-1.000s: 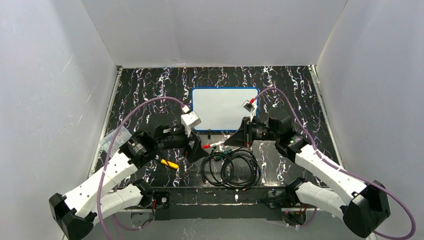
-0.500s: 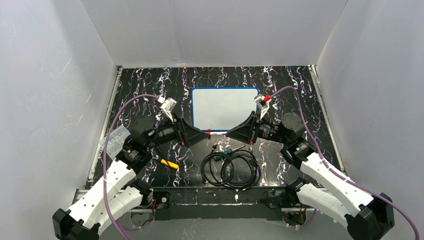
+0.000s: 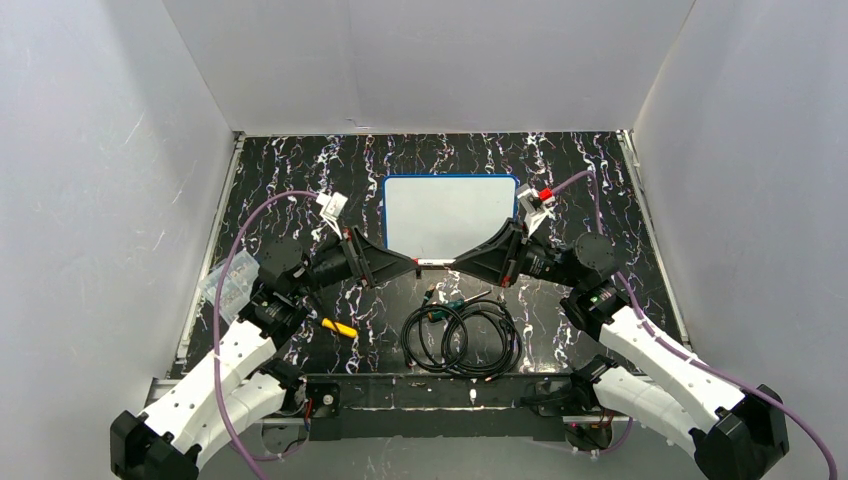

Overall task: Write a sentence on the whiteboard
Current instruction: Open the whiteboard marker at the center of the board.

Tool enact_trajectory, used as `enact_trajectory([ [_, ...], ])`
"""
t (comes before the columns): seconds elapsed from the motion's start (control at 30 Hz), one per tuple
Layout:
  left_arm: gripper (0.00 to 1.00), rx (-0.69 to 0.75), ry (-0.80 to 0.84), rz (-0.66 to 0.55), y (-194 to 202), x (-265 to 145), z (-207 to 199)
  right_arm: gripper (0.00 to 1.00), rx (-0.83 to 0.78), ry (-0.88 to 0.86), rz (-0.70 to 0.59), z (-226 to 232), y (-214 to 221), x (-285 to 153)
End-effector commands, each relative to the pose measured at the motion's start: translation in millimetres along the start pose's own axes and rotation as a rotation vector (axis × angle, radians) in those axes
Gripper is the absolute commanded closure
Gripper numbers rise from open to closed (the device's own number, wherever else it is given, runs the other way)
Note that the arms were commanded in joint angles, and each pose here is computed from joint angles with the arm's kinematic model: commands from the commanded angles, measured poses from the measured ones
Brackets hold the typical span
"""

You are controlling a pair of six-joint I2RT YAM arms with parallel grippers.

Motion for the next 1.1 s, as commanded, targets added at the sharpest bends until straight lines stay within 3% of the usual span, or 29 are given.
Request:
enact_trajectory([
  [0.0,0.4,-0.01,0.083,-0.045,-9.7,-0.8,-14.4,0.99,-0.043,-0.078,0.008,13.1,-0.4,-1.8],
  [0.1,0.52,-0.022,0.092,-0.051,-10.9,0.0,-15.3,0.99,-0.042,-0.079,0.01,12.8,0.4,-2.1],
  [0.23,0.59,-0.041,0.101,-0.047,-9.9,1.3,-14.4,0.99,-0.039,-0.08,0.012,13.0,0.8,-2.1],
  [0.5,1.0,-0.045,0.126,-0.052,-11.2,1.0,-18.0,0.99,-0.029,-0.081,-0.001,12.7,-1.3,-0.6],
  [0.67,1.0,-0.047,0.129,-0.06,-11.6,0.8,-18.1,0.99,-0.017,-0.085,-0.005,12.5,-1.9,0.3],
  [0.9,1.0,-0.039,0.128,-0.106,-15.4,-1.6,-20.7,0.6,0.007,-0.086,-0.016,10.9,-2.6,2.0],
  [1.07,1.0,-0.034,0.107,-0.153,-17.2,-5.0,-19.3,0.56,0.028,-0.115,-0.041,13.6,-4.0,2.3],
])
Point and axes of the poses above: each gripper's point midway between its finger pads, its own x axis out along the fingers, its own z axis along the line the jaws close on, y = z × x, the point moved 6 cm from there along -x, back along the fingers, and after that the axes turned 13 degrees about x, right-handed, at the moved point
